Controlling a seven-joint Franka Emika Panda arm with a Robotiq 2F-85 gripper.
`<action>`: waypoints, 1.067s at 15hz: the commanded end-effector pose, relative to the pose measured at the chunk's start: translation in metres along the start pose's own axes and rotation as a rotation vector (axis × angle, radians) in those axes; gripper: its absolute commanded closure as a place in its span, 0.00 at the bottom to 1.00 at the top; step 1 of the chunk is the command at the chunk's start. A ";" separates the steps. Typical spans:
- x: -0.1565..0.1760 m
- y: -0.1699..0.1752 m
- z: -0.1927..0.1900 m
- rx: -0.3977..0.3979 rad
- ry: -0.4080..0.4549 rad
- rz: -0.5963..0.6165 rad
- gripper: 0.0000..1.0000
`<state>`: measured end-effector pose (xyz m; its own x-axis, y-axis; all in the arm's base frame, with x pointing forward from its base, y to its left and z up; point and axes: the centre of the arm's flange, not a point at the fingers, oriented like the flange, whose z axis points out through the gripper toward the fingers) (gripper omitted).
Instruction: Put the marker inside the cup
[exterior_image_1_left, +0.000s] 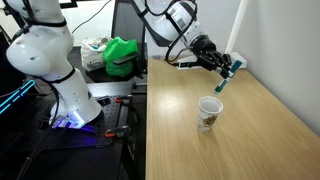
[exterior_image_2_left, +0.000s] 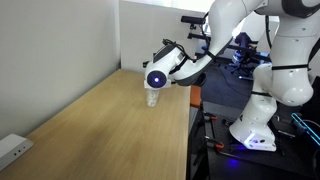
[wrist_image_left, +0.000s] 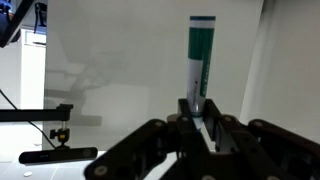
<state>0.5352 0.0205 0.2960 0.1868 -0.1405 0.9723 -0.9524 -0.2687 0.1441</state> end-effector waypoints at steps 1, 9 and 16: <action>-0.012 -0.007 0.001 0.037 0.007 0.020 0.95; -0.041 -0.016 -0.004 0.037 0.000 0.027 0.95; -0.060 -0.020 -0.004 0.017 -0.016 0.044 0.95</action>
<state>0.5370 0.0348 0.2413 0.1788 -0.1518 0.9721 -0.9478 -0.2916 0.1288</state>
